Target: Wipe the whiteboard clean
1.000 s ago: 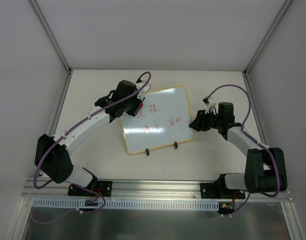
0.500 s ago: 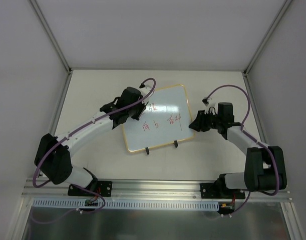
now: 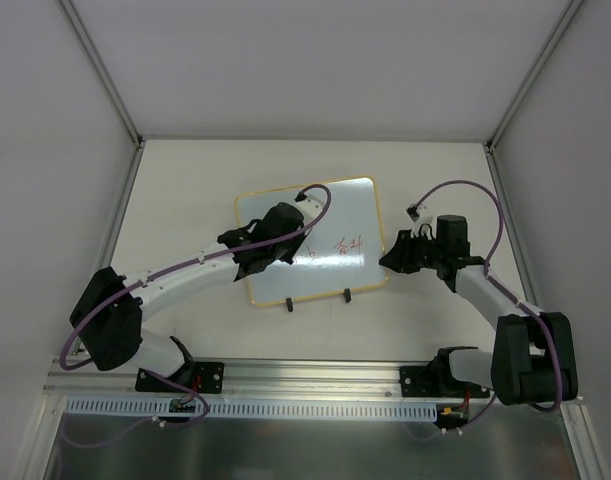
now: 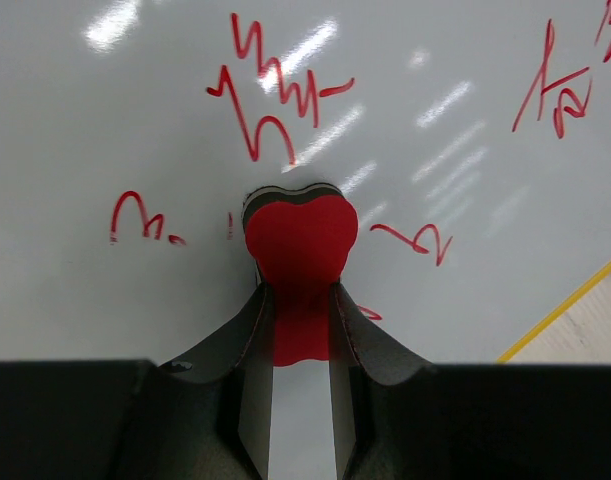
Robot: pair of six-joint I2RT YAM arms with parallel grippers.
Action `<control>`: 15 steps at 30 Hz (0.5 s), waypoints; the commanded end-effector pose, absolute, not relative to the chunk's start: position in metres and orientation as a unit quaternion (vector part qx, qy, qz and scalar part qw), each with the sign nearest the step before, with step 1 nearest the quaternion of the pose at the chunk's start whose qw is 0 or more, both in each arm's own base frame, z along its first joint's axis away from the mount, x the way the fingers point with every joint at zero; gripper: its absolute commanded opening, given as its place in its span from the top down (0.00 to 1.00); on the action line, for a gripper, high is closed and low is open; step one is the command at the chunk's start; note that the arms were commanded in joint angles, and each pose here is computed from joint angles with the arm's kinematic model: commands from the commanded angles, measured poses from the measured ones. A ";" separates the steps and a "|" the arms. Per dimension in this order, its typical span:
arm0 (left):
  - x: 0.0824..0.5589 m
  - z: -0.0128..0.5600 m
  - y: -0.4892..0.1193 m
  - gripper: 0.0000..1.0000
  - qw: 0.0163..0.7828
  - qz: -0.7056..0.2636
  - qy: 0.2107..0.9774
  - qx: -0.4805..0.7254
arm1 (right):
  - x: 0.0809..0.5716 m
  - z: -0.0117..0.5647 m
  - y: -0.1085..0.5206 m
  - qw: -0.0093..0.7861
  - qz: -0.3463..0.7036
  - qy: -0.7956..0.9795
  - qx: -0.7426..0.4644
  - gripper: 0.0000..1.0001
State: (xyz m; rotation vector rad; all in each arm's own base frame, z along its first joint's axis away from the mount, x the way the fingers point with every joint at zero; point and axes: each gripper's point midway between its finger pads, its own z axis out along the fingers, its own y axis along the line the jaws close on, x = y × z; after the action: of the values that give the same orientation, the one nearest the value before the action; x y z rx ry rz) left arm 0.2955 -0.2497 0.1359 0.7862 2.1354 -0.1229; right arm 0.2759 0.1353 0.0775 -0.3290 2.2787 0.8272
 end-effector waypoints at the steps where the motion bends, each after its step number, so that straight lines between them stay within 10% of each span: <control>1: 0.282 0.105 -0.254 1.00 0.388 -0.034 0.871 0.299 | 0.280 0.083 0.129 0.360 0.297 0.877 -0.115 0.89; 15: 0.333 0.178 -0.221 1.00 0.491 0.050 0.847 0.197 | 0.273 0.086 0.134 0.371 0.280 0.876 -0.131 0.94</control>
State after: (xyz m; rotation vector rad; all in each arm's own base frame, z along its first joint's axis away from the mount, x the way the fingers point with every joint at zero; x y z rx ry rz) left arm 0.3056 -0.2383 0.1500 0.6161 2.1104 0.0344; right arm 0.2677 0.1341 0.0774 -0.3283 2.2787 0.7502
